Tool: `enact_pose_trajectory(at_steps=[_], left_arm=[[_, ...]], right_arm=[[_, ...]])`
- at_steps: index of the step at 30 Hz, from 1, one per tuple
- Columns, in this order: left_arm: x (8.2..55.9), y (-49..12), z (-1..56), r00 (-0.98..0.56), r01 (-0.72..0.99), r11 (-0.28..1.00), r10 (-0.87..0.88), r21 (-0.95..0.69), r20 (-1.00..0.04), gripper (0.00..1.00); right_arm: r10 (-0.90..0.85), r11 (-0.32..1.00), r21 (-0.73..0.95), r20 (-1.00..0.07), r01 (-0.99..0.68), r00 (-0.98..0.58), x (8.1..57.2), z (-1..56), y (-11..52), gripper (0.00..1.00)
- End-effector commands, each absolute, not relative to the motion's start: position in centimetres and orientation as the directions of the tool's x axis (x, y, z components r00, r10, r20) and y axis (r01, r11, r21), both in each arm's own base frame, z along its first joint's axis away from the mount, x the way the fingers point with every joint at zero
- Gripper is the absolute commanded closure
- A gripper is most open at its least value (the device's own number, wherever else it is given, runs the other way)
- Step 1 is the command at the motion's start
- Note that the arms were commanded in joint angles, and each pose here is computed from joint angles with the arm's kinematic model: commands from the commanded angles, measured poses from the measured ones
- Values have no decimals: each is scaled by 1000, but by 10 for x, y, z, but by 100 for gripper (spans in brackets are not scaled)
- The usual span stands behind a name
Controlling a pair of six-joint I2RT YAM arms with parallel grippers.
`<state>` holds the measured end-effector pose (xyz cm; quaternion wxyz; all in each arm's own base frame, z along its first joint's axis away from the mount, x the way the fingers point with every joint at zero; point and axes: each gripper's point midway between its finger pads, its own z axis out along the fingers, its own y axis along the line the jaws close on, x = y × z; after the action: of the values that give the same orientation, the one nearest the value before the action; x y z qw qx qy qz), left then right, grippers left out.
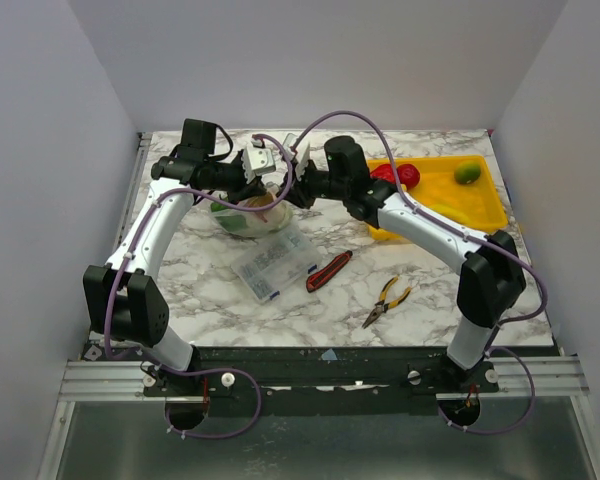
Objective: Place the food in the zip-top bag and seal the zipper
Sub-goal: Zip the zipper food storage bag at the center of the board.
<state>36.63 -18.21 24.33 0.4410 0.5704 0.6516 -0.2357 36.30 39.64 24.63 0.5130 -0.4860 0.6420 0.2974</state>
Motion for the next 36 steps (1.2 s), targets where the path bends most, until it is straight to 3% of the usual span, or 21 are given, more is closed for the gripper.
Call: enact_pose_trajectory(at_steps=[1, 9, 17, 19, 25, 27, 30, 33, 36], left_arm=[[363, -190, 264, 104, 949, 212, 493, 235, -864, 100], [364, -190, 264, 103, 948, 212, 496, 236, -862, 100], [364, -189, 264, 100, 949, 212, 499, 232, -861, 100], [364, -189, 264, 99, 949, 213, 500, 234, -860, 100], [362, -191, 266, 97, 952, 208, 490, 224, -866, 100], [361, -192, 267, 94, 952, 213, 482, 221, -871, 99], [365, -192, 271, 92, 943, 243, 469, 229, -878, 66], [368, -192, 276, 113, 928, 272, 445, 255, -888, 47], [367, -196, 279, 144, 917, 281, 430, 284, -891, 42]], right_arm=[[-298, 341, -127, -954, -932, 20, 368, 252, 412, 74], [-305, 347, -151, -952, -925, 41, 360, 252, 408, 55], [-313, 346, -168, -948, -923, 55, 356, 252, 406, 55], [-303, 369, -180, -951, -912, 65, 361, 256, 407, 60], [-314, 416, -204, -947, -886, 71, 377, 254, 410, 100], [-304, 429, -202, -950, -880, 70, 380, 255, 411, 100], [-288, 423, -181, -956, -888, 58, 377, 254, 413, 100], [-276, 419, -166, -960, -893, 49, 375, 253, 414, 100], [-272, 412, -151, -962, -898, 37, 373, 252, 415, 100]])
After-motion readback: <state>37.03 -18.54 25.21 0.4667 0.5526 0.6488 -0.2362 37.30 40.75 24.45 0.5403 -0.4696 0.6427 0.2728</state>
